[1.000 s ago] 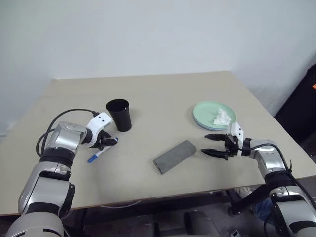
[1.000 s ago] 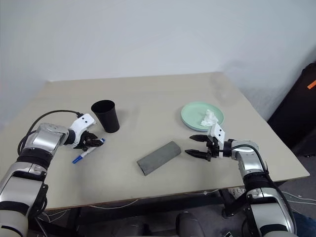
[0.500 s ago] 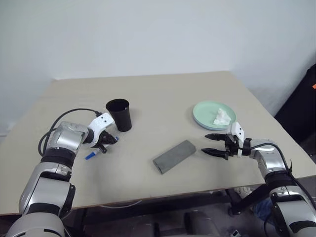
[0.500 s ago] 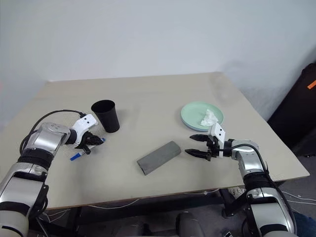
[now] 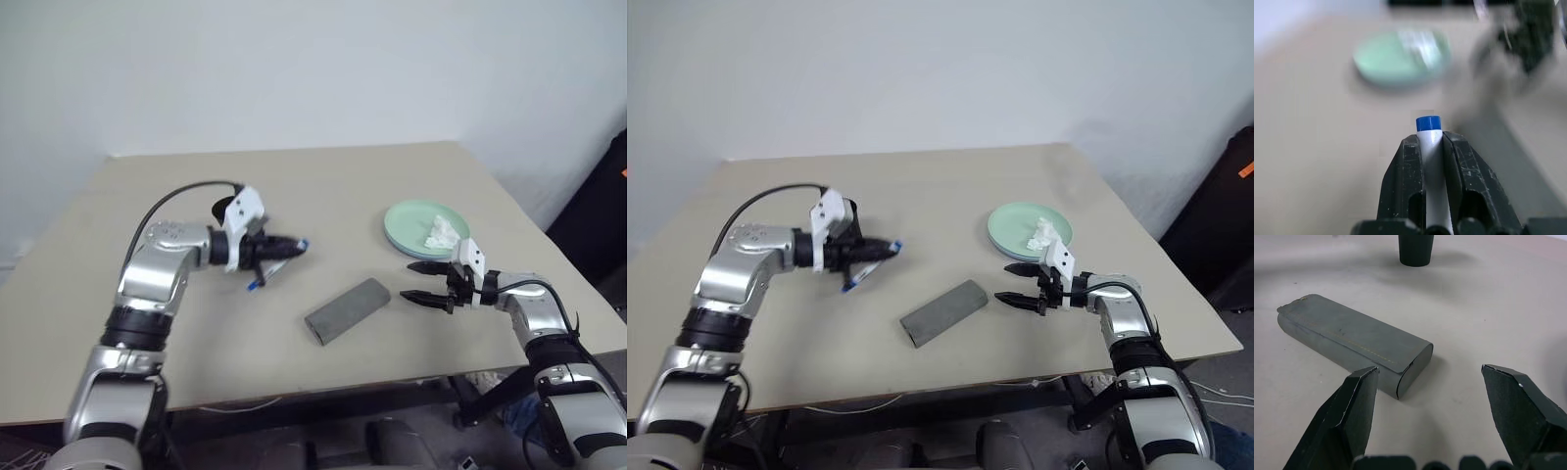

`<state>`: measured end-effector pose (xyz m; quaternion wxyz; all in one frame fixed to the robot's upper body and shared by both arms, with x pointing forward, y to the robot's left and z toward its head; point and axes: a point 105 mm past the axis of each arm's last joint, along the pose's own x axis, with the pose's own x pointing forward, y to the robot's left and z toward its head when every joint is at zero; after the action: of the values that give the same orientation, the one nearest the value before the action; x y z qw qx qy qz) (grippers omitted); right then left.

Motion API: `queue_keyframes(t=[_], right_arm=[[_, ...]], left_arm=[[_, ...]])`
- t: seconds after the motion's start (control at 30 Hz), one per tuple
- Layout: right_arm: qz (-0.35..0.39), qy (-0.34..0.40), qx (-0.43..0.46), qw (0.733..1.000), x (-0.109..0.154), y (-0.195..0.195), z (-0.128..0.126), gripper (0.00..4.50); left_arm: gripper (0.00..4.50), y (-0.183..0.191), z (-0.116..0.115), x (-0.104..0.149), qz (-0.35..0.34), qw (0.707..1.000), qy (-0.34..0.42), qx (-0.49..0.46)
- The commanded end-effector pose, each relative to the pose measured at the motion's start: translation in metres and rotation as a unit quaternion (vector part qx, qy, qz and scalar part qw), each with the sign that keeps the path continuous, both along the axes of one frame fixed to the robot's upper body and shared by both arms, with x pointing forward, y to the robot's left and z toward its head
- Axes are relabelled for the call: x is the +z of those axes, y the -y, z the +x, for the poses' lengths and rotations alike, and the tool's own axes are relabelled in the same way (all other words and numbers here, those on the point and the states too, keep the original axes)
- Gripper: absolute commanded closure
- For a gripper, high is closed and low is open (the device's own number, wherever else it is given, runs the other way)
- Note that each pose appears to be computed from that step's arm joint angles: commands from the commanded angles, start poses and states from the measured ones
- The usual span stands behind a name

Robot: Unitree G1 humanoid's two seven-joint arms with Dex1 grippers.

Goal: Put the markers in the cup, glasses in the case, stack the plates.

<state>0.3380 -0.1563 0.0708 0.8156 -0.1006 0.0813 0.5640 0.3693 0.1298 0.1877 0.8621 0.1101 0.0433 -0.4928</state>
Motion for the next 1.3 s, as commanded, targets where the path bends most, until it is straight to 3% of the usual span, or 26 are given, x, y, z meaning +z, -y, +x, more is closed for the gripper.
queue_keyframes(t=[0.03,0.27,0.5,0.8,1.1,1.3], right_arm=[[0.002,0.034,-0.003,0.999,0.017,0.002,0.006,0.84],[0.015,0.048,-0.009,0.999,0.026,0.001,0.009,0.84],[0.012,0.051,-0.010,0.999,0.028,0.004,0.009,0.84],[0.008,0.050,-0.010,0.999,0.028,0.004,0.010,0.84],[0.006,0.048,-0.011,0.999,0.025,0.005,0.008,0.84],[0.005,0.051,-0.011,0.999,0.027,0.004,0.009,0.84]], left_arm=[[4.36,-0.018,0.024,0.048,-0.051,0.990,0.104,0.085],[4.36,-0.044,0.053,0.086,-0.088,0.947,0.231,0.206],[4.36,-0.075,0.072,0.078,-0.117,0.909,0.250,0.312],[4.36,-0.078,0.082,0.060,-0.118,0.899,0.245,0.343],[1.36,-0.078,0.083,0.056,-0.110,0.897,0.250,0.347],[1.36,-0.070,0.082,0.062,-0.122,0.900,0.254,0.331]])
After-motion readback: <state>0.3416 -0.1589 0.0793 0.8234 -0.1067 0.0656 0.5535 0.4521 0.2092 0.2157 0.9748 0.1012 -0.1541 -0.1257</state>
